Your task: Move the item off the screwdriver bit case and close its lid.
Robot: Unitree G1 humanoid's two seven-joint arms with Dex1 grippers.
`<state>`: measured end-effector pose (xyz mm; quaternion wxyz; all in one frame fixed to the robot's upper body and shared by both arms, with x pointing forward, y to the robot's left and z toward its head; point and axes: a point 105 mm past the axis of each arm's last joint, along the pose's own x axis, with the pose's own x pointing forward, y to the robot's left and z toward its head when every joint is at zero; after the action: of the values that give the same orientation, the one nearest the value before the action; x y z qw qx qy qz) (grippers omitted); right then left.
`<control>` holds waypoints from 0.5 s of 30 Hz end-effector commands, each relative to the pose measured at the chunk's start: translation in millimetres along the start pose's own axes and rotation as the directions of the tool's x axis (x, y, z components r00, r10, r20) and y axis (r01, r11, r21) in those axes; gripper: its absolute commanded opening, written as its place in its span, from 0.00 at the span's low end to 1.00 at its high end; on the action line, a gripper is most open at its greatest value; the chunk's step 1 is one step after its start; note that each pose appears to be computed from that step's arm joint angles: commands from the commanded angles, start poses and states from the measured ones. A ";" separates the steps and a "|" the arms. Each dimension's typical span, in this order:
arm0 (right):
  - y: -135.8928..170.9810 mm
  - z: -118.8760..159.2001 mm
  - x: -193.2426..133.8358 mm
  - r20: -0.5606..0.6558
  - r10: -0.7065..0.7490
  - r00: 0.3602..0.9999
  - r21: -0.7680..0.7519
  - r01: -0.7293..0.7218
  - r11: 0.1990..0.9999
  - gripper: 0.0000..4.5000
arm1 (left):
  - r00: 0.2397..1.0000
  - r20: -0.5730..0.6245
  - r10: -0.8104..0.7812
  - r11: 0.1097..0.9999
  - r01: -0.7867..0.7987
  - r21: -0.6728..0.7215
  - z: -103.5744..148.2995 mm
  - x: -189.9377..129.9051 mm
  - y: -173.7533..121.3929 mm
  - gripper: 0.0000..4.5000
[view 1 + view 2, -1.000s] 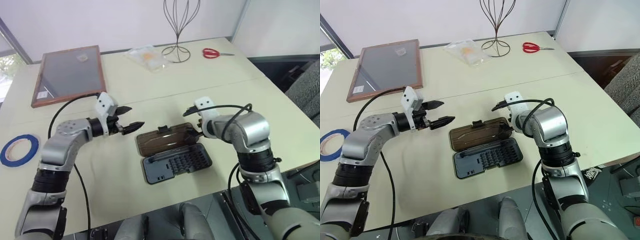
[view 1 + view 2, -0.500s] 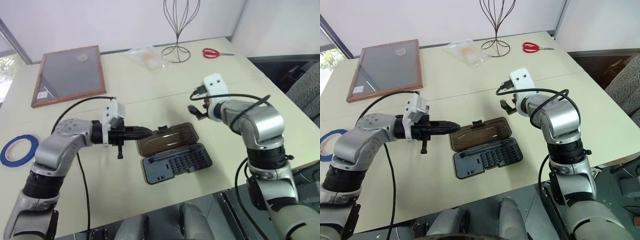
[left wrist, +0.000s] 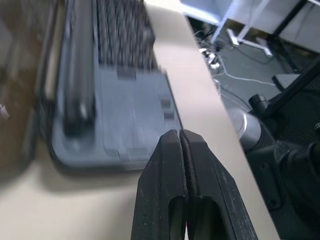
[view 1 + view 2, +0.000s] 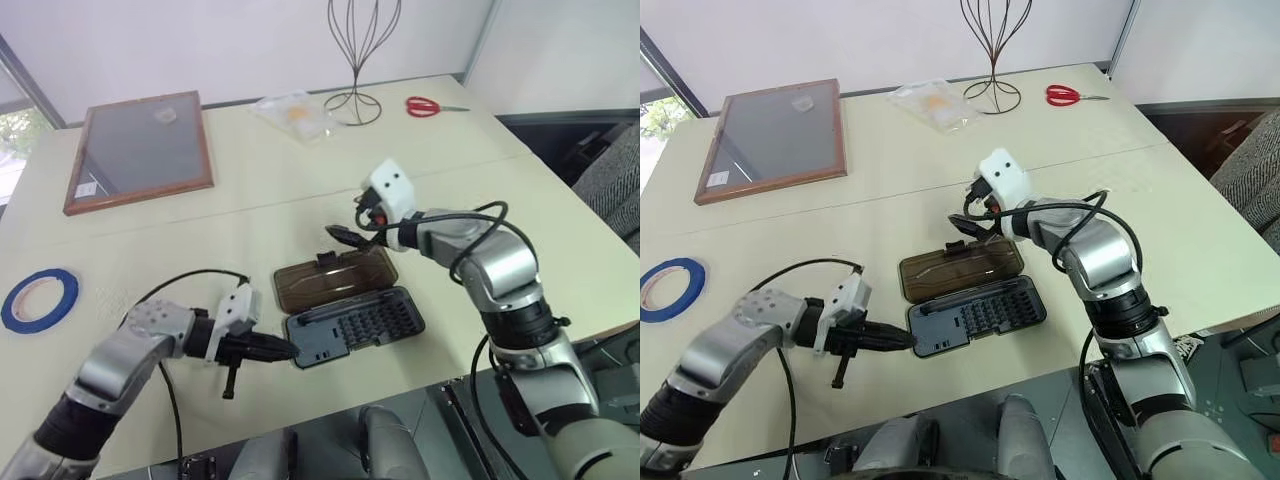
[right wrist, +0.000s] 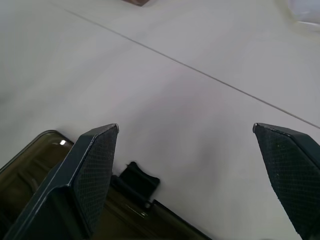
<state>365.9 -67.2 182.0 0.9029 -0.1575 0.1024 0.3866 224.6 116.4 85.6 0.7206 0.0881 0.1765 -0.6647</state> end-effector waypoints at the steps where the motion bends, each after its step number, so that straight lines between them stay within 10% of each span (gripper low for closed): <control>1: 4.1 15.3 1.7 0.052 0.017 0.999 -0.057 -0.014 0.998 1.00 | 0.999 0.009 0.040 0.999 -0.041 0.025 -3.9 -0.2 5.5 0.01; 15: -2.0 -3.2 -8.9 -0.029 0.035 0.999 -0.187 -0.040 0.982 1.00 | 0.995 0.084 0.058 0.998 -0.061 0.031 2.2 7.6 20.6 0.01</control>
<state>362.9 -78.3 171.4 0.8781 -0.2307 0.1057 0.4056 244.9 112.3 81.3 0.7483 0.0700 0.1395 -0.6447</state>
